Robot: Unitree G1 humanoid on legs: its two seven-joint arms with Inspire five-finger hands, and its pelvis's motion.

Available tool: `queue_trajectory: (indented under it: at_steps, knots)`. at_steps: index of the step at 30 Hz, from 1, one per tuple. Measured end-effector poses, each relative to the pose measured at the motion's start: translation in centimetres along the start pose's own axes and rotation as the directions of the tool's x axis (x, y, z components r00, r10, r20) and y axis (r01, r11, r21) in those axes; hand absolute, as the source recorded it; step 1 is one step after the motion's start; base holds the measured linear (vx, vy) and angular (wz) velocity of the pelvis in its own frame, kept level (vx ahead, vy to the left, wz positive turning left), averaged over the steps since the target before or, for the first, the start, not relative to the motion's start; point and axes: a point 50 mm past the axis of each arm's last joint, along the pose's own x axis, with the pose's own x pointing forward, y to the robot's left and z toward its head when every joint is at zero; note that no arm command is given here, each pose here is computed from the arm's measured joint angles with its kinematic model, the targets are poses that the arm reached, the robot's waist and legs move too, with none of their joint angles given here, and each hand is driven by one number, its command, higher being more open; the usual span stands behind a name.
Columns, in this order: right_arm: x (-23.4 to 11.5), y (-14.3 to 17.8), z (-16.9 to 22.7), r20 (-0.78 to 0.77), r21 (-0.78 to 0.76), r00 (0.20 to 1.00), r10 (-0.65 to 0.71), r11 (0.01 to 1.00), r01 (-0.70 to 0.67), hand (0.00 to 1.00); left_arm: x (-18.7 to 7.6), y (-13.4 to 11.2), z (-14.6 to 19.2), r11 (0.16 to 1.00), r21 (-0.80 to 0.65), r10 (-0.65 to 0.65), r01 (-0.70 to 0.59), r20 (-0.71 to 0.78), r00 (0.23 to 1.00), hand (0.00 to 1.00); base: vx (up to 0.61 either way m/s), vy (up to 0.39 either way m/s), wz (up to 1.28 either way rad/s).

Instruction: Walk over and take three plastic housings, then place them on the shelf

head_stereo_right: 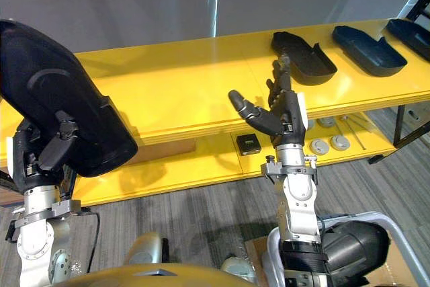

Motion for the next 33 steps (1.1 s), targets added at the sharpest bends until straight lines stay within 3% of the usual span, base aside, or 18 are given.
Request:
queue_trajectory:
  at_steps: [4,12,19,23,24,26,29,33]
  knots:
    - [-0.4,-0.1,-0.6,-0.01,0.013,0.996,-0.085,0.996,0.085,1.0,0.2,-1.2,-0.3,0.998,-0.036,-0.045,0.044,0.0,0.999,0.0,0.21,0.38,-0.25]
    - [-1.8,3.0,-1.9,-0.072,0.077,0.995,-0.073,0.994,0.079,1.0,1.5,-1.6,0.8,0.989,-0.049,-0.139,0.14,0.019,0.99,0.0,0.11,0.187,-0.55]
    - [-4.7,1.9,-3.2,-0.195,0.013,0.972,-0.13,0.991,0.135,1.0,3.0,-5.7,0.2,0.926,-0.236,-0.322,0.296,-0.083,0.943,0.0,0.0,-0.057,-0.34]
    - [-5.3,1.2,-3.1,-0.225,-0.007,0.965,-0.132,0.991,0.134,1.0,4.8,-7.2,0.2,0.906,-0.267,-0.37,0.328,-0.122,0.921,0.0,0.01,-0.052,-0.49]
    - [-5.2,0.8,-1.8,-0.19,-0.029,0.98,-0.061,0.998,0.056,1.0,8.6,-6.6,-1.1,0.95,-0.247,-0.241,0.19,-0.195,0.951,0.0,-0.04,-0.038,-0.68]
    - [-5.4,0.8,-1.7,-0.19,-0.027,0.981,-0.047,0.999,0.043,1.0,9.3,-5.5,-2.0,0.971,-0.218,-0.149,0.094,-0.253,0.956,0.0,-0.04,-0.031,-0.35]
    - [-5.6,0.8,-1.8,-0.199,-0.029,0.979,-0.05,0.999,0.045,1.0,9.4,-5.1,-2.7,0.975,-0.217,-0.122,0.056,-0.3,0.946,0.0,-0.01,-0.022,-0.07]
    - [-5.6,2.2,-2.2,-0.224,0.01,0.974,0.031,1.0,-0.03,1.0,11.7,-2.9,-6.1,0.979,-0.167,0.025,-0.118,-0.474,0.88,0.0,-0.02,-0.014,-0.34]
